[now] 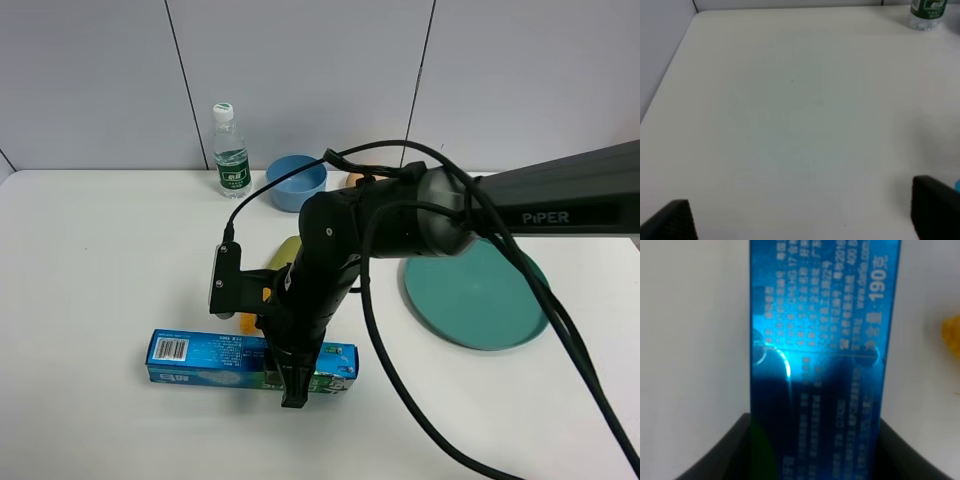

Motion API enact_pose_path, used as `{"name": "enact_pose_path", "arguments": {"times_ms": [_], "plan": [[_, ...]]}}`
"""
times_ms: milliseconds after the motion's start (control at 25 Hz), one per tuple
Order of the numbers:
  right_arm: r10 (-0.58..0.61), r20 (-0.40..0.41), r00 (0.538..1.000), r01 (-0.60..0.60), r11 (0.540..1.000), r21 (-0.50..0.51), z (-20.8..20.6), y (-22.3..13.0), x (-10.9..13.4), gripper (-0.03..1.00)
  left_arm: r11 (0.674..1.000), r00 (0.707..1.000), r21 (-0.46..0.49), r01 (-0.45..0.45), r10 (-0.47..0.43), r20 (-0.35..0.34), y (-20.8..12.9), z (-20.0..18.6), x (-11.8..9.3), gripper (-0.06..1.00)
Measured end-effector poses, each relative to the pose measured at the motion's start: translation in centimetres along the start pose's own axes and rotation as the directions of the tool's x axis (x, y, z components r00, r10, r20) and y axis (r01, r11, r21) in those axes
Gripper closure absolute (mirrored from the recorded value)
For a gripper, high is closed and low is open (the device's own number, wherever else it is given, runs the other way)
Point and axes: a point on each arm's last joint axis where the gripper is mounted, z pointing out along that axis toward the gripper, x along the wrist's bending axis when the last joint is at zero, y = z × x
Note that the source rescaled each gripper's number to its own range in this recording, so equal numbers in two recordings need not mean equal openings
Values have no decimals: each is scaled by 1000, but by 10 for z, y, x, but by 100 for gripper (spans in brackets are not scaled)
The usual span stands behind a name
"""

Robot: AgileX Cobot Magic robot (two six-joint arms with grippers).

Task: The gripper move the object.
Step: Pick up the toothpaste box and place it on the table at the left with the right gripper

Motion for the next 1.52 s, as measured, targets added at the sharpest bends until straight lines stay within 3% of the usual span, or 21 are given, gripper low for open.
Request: {"name": "enact_pose_path", "arguments": {"times_ms": [400, 1360, 1440, 1520], "plan": [[-41, -20, 999, 42, 998, 55, 18, -7, -1, 97, 1000, 1000, 0, 0, 0, 0, 0, 0, 0, -6], [-21, -19, 1000, 22, 999, 39, 19, -6, -1, 96, 1000, 1000, 0, 0, 0, 0, 0, 0, 0, -6], [-8, -22, 1000, 9, 1000, 29, 19, -5, -1, 80, 1000, 1000, 0, 0, 0, 0, 0, 0, 0, -6], [2, -23, 1000, -1, 1000, 20, 18, -4, -1, 46, 1000, 1000, 0, 0, 0, 0, 0, 0, 0, -6]]}}
